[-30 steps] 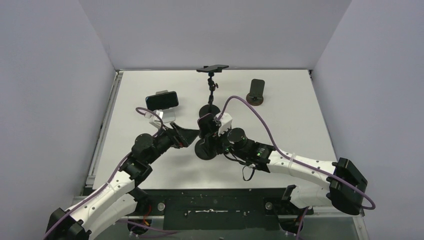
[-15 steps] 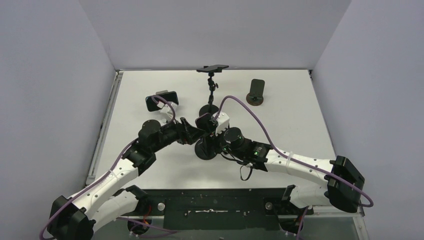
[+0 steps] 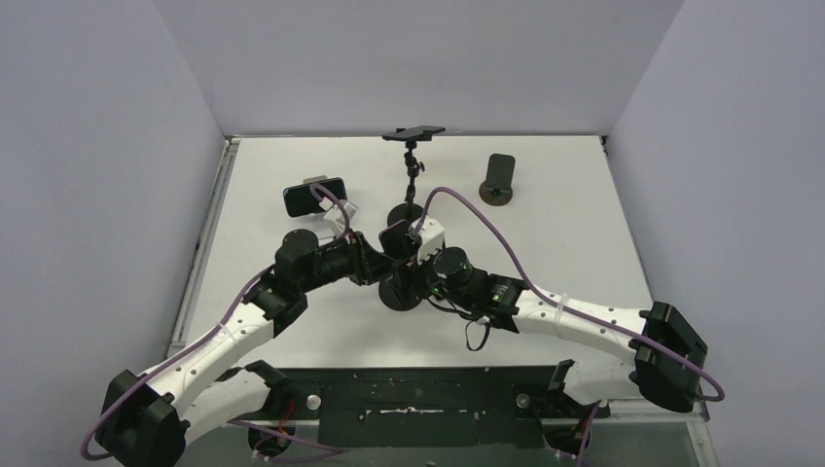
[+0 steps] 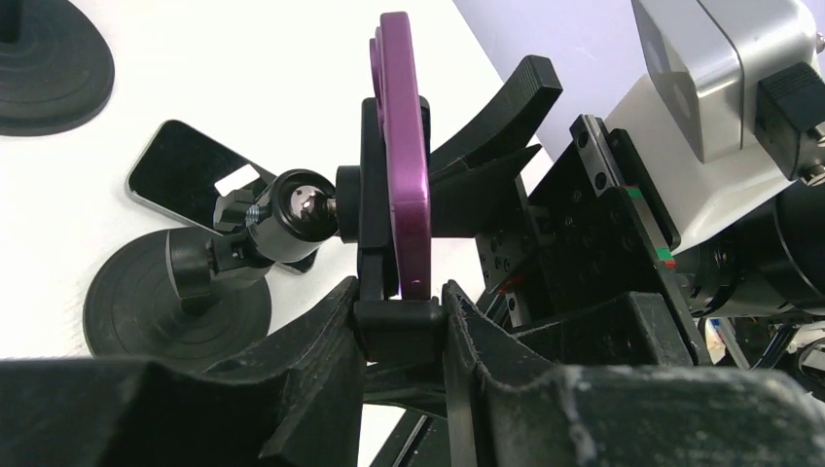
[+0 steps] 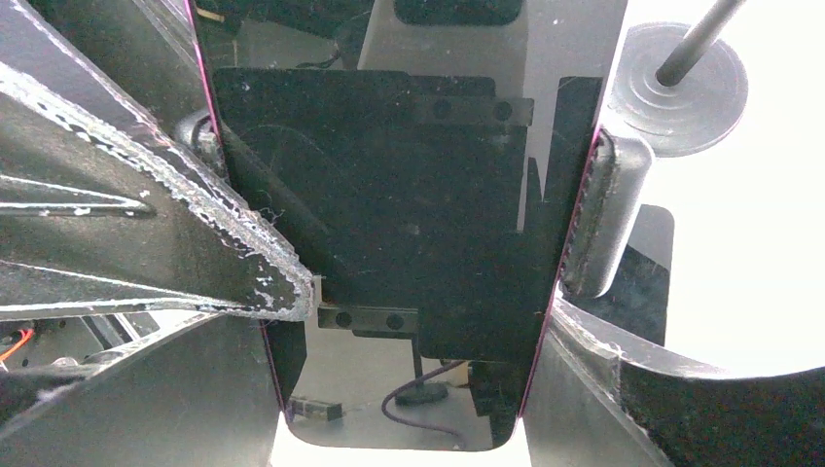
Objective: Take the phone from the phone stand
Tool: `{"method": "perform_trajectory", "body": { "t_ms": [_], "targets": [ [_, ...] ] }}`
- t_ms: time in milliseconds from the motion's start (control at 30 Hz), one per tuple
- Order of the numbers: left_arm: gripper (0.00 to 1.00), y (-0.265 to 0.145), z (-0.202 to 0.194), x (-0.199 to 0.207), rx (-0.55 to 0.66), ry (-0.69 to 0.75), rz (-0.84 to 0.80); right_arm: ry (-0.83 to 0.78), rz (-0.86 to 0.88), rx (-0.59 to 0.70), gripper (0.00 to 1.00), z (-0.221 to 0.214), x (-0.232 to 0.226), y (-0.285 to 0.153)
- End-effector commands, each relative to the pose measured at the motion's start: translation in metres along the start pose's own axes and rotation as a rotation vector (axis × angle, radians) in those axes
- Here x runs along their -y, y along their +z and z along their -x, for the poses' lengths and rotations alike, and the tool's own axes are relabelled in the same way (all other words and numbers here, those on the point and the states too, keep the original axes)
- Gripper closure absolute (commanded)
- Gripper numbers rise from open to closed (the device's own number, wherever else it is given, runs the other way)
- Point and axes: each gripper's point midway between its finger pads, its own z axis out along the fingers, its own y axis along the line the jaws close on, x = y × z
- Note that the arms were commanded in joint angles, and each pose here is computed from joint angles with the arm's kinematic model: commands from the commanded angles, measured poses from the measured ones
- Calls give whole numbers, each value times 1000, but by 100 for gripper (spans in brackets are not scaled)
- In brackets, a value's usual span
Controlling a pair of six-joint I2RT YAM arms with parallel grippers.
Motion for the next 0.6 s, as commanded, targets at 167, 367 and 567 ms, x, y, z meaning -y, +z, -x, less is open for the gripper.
{"method": "perform_trajectory", "body": {
  "t_ms": [167, 367, 567],
  "targets": [
    [100, -2, 6, 11, 28, 37, -71, 14, -35, 24, 100, 7, 7, -3],
    [100, -11, -5, 8, 117, -33, -159, 76, -41, 35, 100, 1, 20, -6],
    [100, -16, -4, 17, 172, -66, -242, 119, 12, 47, 100, -2, 19, -6]
  ]
}}
